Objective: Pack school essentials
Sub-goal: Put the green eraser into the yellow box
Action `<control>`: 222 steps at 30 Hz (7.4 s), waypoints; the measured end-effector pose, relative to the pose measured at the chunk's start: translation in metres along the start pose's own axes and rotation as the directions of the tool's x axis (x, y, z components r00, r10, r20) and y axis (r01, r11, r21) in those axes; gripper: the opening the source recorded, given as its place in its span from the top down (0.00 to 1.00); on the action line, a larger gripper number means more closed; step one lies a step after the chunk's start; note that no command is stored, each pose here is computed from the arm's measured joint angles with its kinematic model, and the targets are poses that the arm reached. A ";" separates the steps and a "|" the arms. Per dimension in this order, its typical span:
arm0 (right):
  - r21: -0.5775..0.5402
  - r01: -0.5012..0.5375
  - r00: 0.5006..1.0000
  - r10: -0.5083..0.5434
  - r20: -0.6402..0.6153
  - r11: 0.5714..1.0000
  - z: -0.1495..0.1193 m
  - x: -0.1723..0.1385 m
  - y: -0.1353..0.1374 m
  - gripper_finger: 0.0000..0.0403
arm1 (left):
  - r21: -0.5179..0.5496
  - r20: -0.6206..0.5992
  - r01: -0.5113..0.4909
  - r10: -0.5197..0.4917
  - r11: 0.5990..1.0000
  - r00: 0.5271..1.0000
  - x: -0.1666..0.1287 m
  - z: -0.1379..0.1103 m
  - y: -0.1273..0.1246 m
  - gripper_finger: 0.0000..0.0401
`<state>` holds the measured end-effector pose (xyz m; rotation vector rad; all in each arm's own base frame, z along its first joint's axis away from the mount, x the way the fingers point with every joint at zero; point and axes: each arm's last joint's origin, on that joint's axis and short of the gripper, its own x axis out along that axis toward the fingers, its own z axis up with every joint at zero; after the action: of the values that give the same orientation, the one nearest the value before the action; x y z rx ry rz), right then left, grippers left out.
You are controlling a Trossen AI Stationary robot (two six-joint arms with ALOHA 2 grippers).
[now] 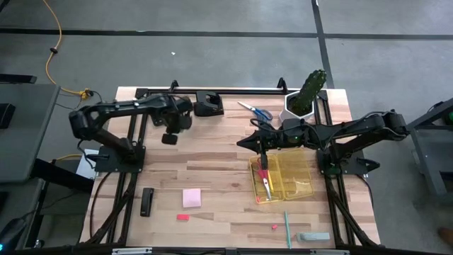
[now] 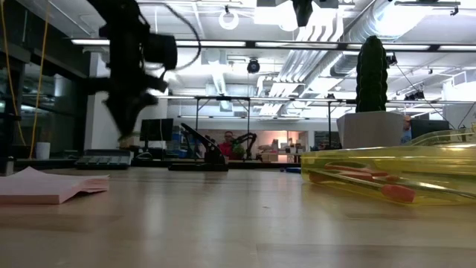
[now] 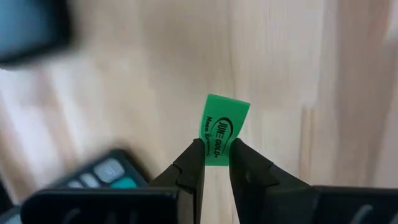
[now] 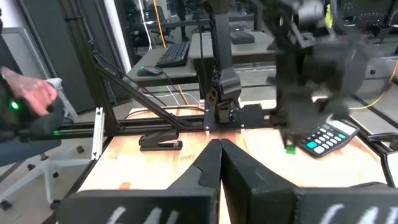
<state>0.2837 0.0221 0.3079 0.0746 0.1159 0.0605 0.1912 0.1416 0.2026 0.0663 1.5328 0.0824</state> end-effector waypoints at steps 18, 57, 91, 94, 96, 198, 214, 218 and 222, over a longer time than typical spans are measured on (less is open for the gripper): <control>-0.019 -0.004 1.000 0.004 0.000 1.000 0.000 0.000 0.000 1.00 | -0.203 0.910 0.220 0.101 0.954 0.402 -0.155 0.007 -0.044 0.88; -0.001 0.001 0.996 -0.001 0.088 1.000 0.008 0.001 0.000 1.00 | -0.131 0.990 0.378 0.143 0.917 -0.004 -0.148 0.016 -0.091 0.88; -0.218 0.500 0.858 -0.446 0.254 0.838 0.063 0.053 -0.015 0.57 | -0.043 0.888 0.829 0.403 0.557 -0.224 -0.121 0.084 -0.074 0.88; -0.217 0.504 0.856 -0.451 0.251 0.836 0.064 0.053 -0.018 0.59 | -0.031 0.888 0.842 0.401 0.539 -0.224 -0.121 0.085 -0.075 0.88; -0.222 0.503 0.859 -0.454 0.236 0.835 0.062 0.053 -0.019 0.60 | -0.032 0.889 0.843 0.401 0.537 -0.222 -0.120 0.085 -0.076 0.88; 0.240 -0.272 0.218 0.302 -0.928 0.932 -0.129 0.038 0.044 1.00 | -0.244 0.967 0.106 0.249 0.964 -0.044 -0.168 -0.020 -0.119 0.53; 0.340 -0.277 0.182 0.396 -0.900 0.899 -0.137 0.043 0.044 0.91 | -0.245 0.968 0.087 0.249 0.966 -0.041 -0.168 -0.020 -0.119 0.53; 0.338 -0.281 0.192 0.398 -0.897 0.898 -0.137 0.044 0.045 0.86 | -0.245 0.968 0.087 0.249 0.966 -0.041 -0.168 -0.020 -0.119 0.53; 0.342 -0.268 0.216 0.402 -0.890 0.901 -0.136 0.047 0.045 0.79 | -0.245 0.968 0.087 0.249 0.966 -0.041 -0.168 -0.020 -0.119 0.53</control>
<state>0.3114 0.0797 0.1715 0.1767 1.3749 0.5655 0.1665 0.0069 0.3579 0.0089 -0.1001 0.2557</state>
